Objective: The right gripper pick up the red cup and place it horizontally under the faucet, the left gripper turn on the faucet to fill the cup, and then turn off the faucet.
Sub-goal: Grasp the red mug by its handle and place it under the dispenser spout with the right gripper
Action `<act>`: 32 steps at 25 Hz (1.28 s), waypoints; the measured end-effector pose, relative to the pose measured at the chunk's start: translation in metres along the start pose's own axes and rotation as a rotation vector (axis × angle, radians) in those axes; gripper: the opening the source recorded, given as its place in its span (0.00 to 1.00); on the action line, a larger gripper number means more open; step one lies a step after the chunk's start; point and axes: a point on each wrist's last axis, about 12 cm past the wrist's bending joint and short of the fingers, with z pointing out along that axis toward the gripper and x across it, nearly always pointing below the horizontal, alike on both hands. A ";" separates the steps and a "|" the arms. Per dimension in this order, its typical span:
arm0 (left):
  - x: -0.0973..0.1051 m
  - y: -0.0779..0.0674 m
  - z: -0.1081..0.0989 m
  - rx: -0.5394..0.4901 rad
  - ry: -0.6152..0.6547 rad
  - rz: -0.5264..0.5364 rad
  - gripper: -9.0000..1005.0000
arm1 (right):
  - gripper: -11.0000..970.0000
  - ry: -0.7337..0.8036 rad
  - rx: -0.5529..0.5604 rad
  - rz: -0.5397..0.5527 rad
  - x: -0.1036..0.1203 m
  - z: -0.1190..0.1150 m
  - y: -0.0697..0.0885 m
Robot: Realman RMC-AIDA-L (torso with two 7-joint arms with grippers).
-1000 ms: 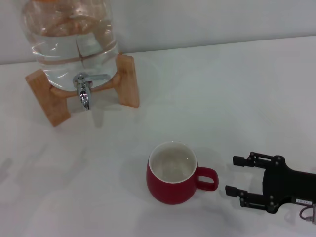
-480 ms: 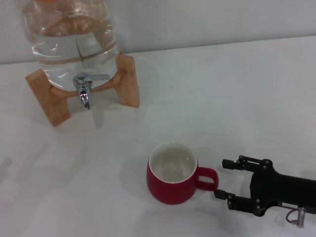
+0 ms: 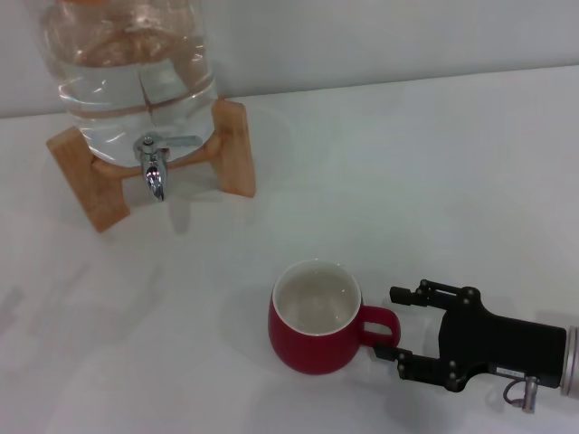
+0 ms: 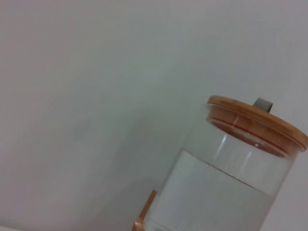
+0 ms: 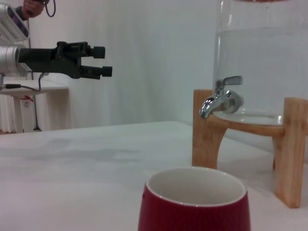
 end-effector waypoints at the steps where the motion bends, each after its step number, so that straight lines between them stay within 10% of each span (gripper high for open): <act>1: 0.000 0.000 0.000 0.001 0.000 0.000 0.87 | 0.71 0.003 -0.001 0.000 0.000 0.001 0.000; 32: 0.002 -0.001 0.001 0.003 0.001 -0.006 0.87 | 0.71 0.030 0.100 0.003 0.002 0.007 -0.012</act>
